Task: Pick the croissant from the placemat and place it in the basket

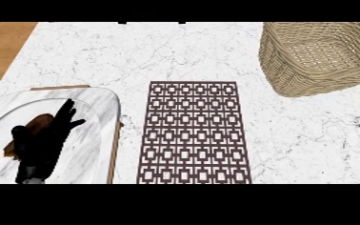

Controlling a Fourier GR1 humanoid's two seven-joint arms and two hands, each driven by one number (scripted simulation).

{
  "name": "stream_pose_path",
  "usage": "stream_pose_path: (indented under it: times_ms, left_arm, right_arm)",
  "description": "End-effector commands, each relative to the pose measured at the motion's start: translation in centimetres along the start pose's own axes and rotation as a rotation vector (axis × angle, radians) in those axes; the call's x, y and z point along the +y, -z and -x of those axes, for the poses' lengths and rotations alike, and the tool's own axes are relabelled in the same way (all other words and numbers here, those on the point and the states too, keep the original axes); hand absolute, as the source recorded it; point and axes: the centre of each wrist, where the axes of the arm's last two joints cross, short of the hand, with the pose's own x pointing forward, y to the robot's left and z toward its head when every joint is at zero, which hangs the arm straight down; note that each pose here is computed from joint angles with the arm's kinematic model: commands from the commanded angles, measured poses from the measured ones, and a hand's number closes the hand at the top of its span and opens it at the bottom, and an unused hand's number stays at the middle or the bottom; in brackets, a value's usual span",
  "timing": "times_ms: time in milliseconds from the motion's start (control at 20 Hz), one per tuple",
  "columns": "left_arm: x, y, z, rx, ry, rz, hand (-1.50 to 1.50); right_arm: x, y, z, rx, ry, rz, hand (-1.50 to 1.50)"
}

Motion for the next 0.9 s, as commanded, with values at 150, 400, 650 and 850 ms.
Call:
stream_pose_path:
  times_ms: [150, 400, 650, 850]
  left_arm:
    - [-1.6, -0.3, 4.3, 0.204, 0.000, 0.058, 0.00]
    - [-1.7, -0.3, 4.2, 0.212, -0.008, 0.055, 0.00]
    - [-1.6, -0.8, 4.2, 0.222, -0.001, 0.063, 0.00]
    - [-1.0, 0.1, 4.5, 0.238, -0.007, 0.048, 0.00]
  right_arm:
    - [1.0, 3.3, 4.4, 0.026, 0.036, -0.023, 1.50]
    - [1.8, 5.1, 7.2, 0.111, 0.213, -0.019, 1.50]
    - [4.6, 5.5, 9.8, 0.110, 0.209, -0.041, 1.50]
    - [2.5, 6.7, 12.0, 0.101, 0.222, -0.037, 1.50]
